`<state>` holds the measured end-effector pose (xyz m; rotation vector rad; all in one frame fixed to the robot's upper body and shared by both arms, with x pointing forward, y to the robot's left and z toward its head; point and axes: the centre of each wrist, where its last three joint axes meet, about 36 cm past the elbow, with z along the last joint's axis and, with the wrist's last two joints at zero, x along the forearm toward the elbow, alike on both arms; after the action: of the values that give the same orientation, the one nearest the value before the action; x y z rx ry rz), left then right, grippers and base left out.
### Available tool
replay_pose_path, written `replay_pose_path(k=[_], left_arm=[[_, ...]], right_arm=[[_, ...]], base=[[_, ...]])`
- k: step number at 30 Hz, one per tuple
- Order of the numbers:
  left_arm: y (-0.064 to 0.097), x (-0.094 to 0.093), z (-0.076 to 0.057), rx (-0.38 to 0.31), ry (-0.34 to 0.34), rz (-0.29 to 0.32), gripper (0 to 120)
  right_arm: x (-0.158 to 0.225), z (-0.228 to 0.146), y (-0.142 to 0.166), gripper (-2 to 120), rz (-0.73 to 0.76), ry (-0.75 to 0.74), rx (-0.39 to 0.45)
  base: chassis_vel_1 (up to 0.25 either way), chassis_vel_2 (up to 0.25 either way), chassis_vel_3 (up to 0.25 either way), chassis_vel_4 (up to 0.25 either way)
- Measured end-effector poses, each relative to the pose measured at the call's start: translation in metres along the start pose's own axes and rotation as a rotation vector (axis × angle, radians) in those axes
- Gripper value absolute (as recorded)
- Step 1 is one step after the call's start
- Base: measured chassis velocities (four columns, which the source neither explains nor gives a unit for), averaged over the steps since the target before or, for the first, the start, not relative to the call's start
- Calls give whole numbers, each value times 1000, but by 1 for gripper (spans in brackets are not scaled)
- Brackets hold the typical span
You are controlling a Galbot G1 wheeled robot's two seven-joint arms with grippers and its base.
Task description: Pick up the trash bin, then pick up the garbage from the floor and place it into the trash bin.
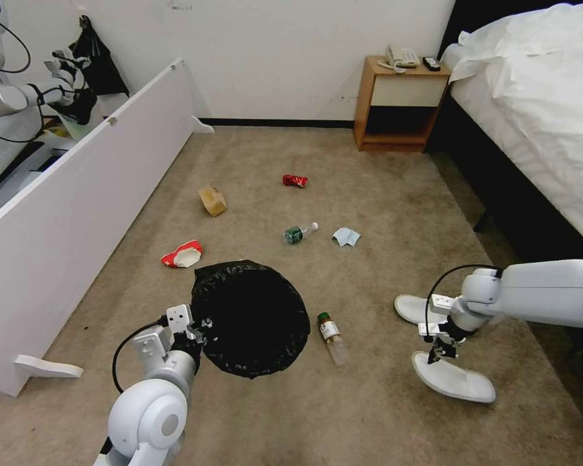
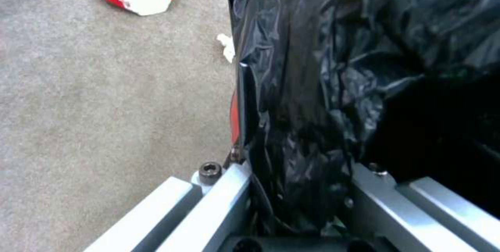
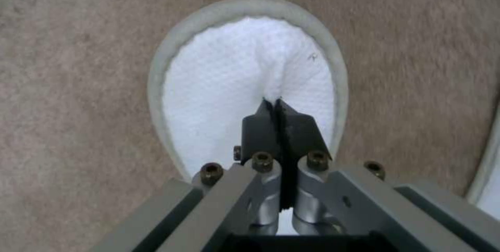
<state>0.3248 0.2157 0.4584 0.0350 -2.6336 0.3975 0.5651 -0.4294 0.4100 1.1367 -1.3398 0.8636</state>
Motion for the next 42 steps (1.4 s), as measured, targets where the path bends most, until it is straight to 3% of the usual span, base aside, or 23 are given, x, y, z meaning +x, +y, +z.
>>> replay_pose_path(k=[13, 20, 42], left_arm=[[-1, -4, 6, -17, 19, 17, 0], [-1, -10, 12, -32, 40, 22, 0], [8, -15, 15, -69, 65, 44, 0]], right_arm=[[55, 50, 42, 0, 68, -81, -45], [96, 89, 81, 0, 150, -200, -108], [148, 41, 121, 0, 255, -531, -42]], base=[[0, 0, 0, 0], [0, 0, 0, 0], [0, 0, 0, 0]])
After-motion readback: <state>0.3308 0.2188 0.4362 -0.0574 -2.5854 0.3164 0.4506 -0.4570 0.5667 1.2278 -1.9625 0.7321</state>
